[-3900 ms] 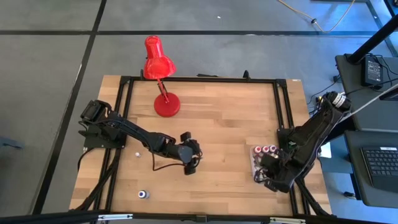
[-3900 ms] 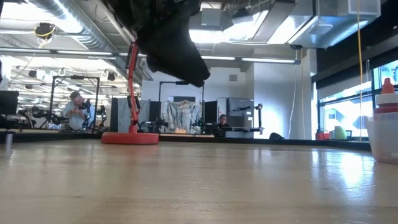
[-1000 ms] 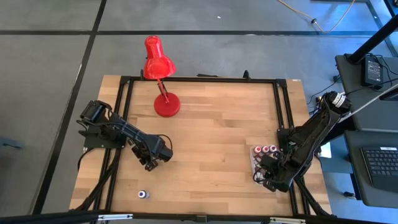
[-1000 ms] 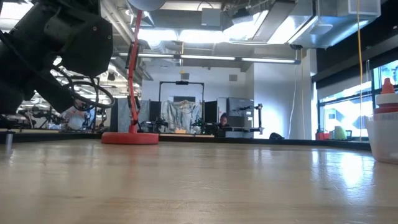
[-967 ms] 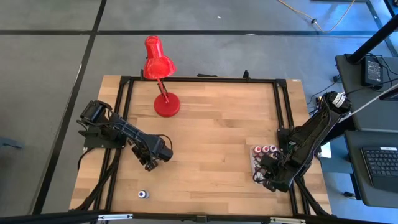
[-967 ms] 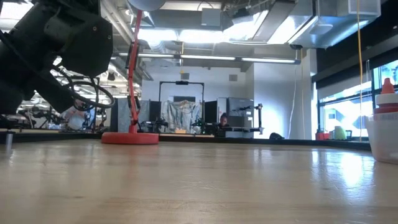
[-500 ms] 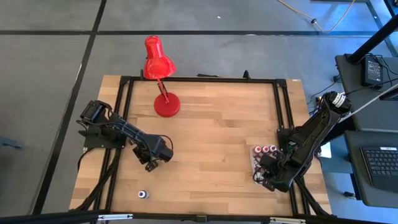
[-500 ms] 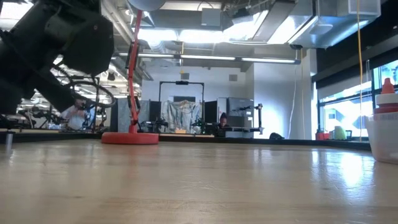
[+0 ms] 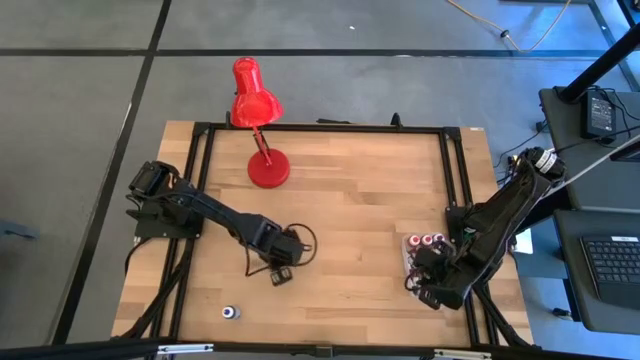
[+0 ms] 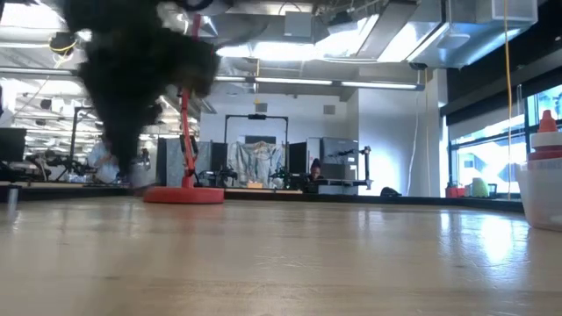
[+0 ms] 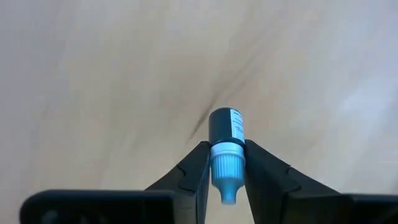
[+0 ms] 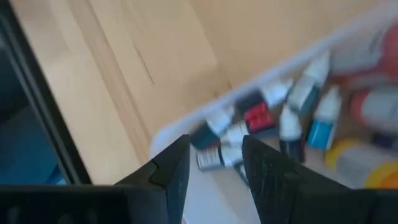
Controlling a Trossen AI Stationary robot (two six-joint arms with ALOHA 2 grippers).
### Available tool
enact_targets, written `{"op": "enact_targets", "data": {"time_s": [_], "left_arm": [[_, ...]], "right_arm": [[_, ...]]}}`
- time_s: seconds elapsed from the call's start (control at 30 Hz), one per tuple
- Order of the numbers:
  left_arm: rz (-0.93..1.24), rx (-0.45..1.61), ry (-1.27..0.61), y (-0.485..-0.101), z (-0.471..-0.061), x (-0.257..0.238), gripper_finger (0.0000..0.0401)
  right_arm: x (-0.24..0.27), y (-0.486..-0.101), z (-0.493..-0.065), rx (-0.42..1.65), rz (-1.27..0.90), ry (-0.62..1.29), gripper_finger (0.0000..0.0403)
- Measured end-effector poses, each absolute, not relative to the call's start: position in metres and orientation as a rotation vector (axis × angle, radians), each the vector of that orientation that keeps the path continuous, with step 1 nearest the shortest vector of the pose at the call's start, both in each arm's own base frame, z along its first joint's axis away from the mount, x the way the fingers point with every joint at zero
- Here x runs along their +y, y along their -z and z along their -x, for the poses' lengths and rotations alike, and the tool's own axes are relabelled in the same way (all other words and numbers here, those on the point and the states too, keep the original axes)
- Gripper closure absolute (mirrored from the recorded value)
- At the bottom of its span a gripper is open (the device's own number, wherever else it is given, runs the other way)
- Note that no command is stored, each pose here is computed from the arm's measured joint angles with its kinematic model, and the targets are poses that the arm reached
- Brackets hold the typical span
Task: Pick & Place food coloring
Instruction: Put the small black bottle into the transparent container
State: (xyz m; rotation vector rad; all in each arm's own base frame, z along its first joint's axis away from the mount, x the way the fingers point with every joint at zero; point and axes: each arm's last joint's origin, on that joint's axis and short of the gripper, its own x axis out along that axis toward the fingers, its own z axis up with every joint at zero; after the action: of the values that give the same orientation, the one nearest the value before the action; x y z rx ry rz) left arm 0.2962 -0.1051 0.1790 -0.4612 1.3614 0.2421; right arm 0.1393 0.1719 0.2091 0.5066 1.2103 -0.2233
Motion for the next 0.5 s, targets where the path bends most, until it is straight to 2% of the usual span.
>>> {"op": "enact_targets", "data": {"time_s": [0.1, 0.3, 0.5], "left_arm": [[0.444, 1.175, -0.122, -0.185, -0.314, -0.11, 0.032], [0.358, 0.8, -0.019, -0.205, -0.341, -0.116, 0.0322], [0.341, 0.521, 0.031, -0.226, -0.357, -0.12, 0.0317]], "right_arm": [[0.174, -0.225, -0.146, 1.069, -0.414, 0.213, 0.0254], [0.179, -0.245, -0.161, 0.724, -0.06, 0.138, 0.0254], [0.187, -0.256, -0.174, 0.578, 0.165, 0.027, 0.0254]]}}
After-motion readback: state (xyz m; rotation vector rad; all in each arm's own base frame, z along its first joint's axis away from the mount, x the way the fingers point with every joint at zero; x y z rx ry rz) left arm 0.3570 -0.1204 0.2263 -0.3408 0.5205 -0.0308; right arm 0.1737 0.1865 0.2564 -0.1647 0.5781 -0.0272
